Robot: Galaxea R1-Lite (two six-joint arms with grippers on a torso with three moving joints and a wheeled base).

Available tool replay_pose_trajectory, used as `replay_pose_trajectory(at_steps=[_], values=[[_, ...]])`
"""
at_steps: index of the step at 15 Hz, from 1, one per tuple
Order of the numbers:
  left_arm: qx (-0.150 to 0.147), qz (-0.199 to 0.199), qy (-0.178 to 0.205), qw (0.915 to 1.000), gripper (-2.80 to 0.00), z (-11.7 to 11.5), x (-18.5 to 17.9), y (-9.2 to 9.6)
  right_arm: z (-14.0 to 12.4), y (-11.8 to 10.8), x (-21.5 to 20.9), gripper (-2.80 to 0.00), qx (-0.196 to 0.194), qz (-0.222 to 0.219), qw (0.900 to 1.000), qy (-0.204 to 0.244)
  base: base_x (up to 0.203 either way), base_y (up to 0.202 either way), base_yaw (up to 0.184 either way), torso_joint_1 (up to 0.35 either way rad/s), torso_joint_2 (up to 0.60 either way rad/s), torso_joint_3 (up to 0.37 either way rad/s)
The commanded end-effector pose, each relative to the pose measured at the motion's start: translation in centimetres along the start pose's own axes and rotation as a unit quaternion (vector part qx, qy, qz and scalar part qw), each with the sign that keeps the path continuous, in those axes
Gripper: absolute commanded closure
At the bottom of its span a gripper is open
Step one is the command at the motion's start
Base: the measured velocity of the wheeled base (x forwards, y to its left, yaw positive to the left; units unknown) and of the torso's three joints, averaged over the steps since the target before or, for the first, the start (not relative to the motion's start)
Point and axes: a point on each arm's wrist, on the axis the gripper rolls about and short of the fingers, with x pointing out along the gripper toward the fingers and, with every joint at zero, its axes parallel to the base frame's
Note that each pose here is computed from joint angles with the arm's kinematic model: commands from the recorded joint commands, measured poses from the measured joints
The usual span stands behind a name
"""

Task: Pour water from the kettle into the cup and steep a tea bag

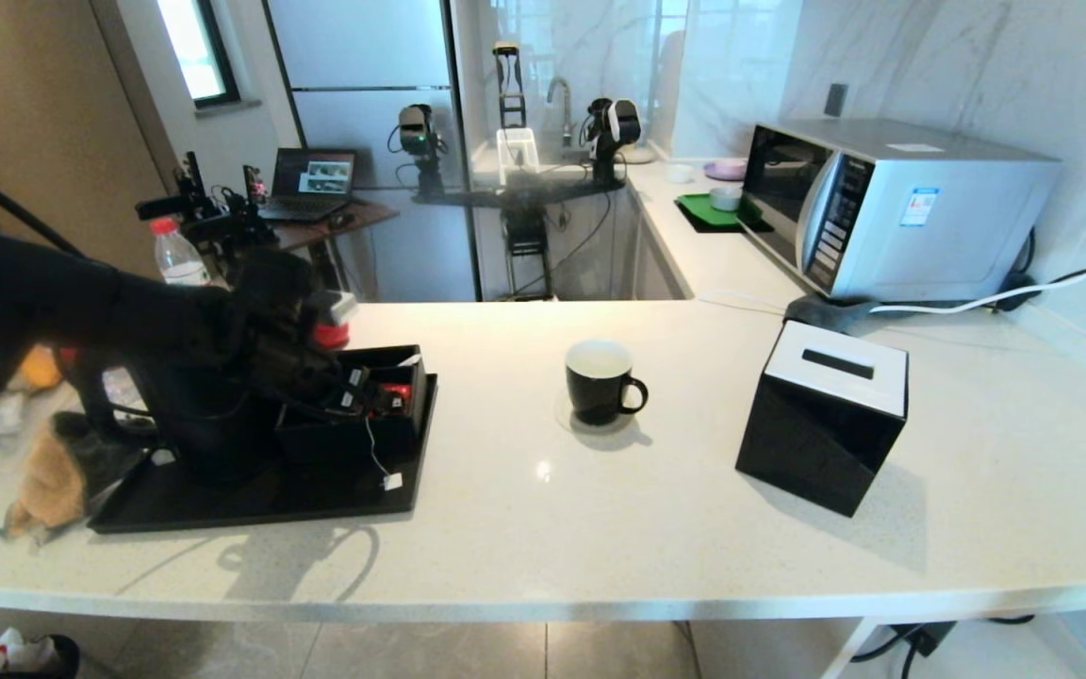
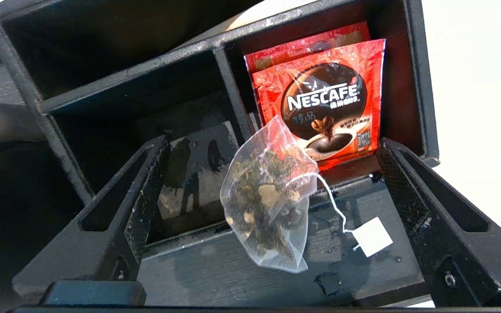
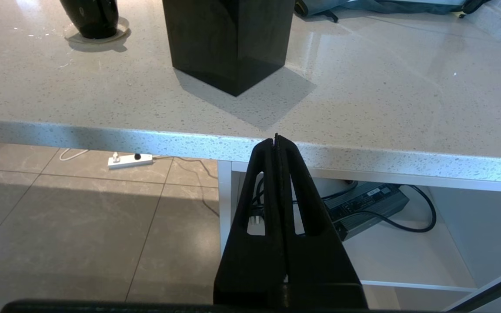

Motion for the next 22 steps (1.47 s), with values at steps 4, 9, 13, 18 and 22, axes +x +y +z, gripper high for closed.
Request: replay_pose_trajectory(at_steps=[4,9,13,18,22], values=[[0.0,-0.001,0.003,1.0,0.0,-0.1,0.3,0.0,0.0,0.0,0.0,0.0,0.0,0.001,1.0,0.001,0.0,0.0,0.0,0.0,0.0,0.0],[0.001,0.001,-0.001,1.0,0.0,0.0,0.4,0.1,0.0,0.0,0.0,0.0,0.0,0.001,1.0,0.001,0.0,0.0,0.0,0.0,0.0,0.0],[0.001,0.002,-0.004,1.0,0.0,0.1,0.3,0.1,0.0,0.0,0.0,0.0,0.0,0.001,1.0,0.001,0.0,0.0,0.0,0.0,0.0,0.0],[0.001,0.013,-0.015,0.9998,0.0,0.6,-0.4,0.2,0.0,0.0,0.0,0.0,0.0,0.001,1.0,0.001,0.0,0.0,0.0,0.0,0.0,0.0],[0.001,0.016,-0.03,0.9994,0.0,1.0,-1.7,0.2,0.0,0.0,0.0,0.0,0.0,0.001,1.0,0.001,0.0,0.0,0.0,0.0,0.0,0.0]])
